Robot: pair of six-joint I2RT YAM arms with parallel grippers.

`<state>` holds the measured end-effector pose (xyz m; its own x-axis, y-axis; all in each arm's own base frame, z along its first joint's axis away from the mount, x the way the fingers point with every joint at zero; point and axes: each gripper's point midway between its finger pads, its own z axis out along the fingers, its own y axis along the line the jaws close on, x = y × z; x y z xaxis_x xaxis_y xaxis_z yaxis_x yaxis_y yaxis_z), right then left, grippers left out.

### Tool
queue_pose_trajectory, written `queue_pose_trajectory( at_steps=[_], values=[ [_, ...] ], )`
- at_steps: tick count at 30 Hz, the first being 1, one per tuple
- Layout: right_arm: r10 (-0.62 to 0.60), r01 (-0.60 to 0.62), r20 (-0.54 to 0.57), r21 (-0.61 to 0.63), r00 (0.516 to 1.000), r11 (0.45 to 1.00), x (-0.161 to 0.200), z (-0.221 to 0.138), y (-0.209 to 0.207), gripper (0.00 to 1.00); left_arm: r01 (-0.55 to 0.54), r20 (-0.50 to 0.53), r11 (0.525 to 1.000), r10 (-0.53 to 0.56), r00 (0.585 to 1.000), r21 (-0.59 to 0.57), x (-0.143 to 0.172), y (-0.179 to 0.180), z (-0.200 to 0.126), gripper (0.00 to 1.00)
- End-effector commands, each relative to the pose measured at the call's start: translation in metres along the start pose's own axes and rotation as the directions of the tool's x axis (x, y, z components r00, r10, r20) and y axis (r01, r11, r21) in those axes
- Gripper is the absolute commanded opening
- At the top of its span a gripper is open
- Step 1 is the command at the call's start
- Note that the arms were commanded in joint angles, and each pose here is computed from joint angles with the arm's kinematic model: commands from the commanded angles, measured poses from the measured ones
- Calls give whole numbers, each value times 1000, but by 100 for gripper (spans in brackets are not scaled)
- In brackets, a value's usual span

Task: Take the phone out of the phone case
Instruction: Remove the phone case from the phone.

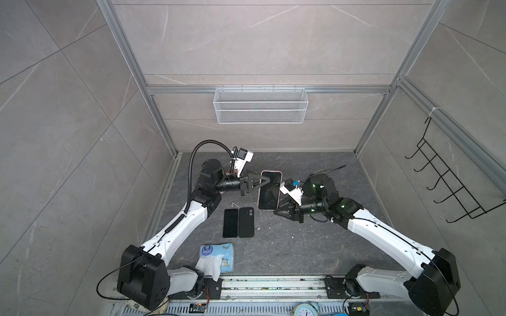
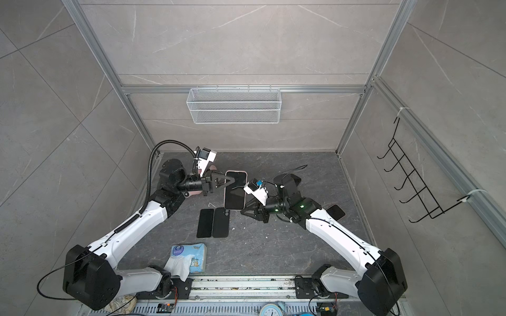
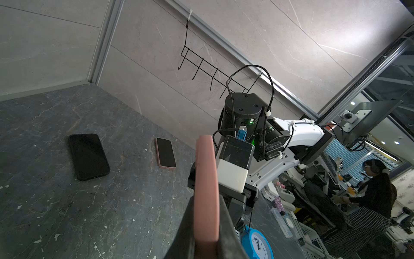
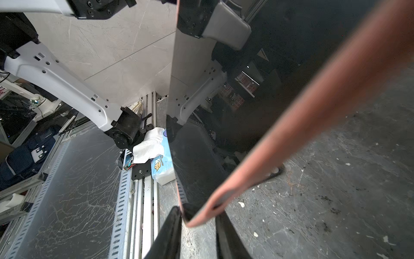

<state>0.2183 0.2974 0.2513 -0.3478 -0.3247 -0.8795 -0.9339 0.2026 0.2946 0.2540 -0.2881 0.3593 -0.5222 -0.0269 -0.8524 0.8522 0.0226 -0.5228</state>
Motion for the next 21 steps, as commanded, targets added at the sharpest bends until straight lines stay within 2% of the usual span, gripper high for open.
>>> queue_pose_trajectory(
  at_steps=[1, 12, 21],
  values=[
    [-37, 37, 41, 8, 998, 999, -16, -1, -3, 27, -60, 21, 997, 59, 998, 54, -10, -18, -1, 0],
    [-28, 28, 69, 4, 997, 1000, -17, -6, -4, 20, -37, 54, 997, 33, 998, 71, -14, -12, 2, 0],
    [-50, 52, 65, -20, 997, 998, -10, -6, 0, 3, 3, 71, 998, -7, 997, 55, -15, -2, 5, 0]
  ],
)
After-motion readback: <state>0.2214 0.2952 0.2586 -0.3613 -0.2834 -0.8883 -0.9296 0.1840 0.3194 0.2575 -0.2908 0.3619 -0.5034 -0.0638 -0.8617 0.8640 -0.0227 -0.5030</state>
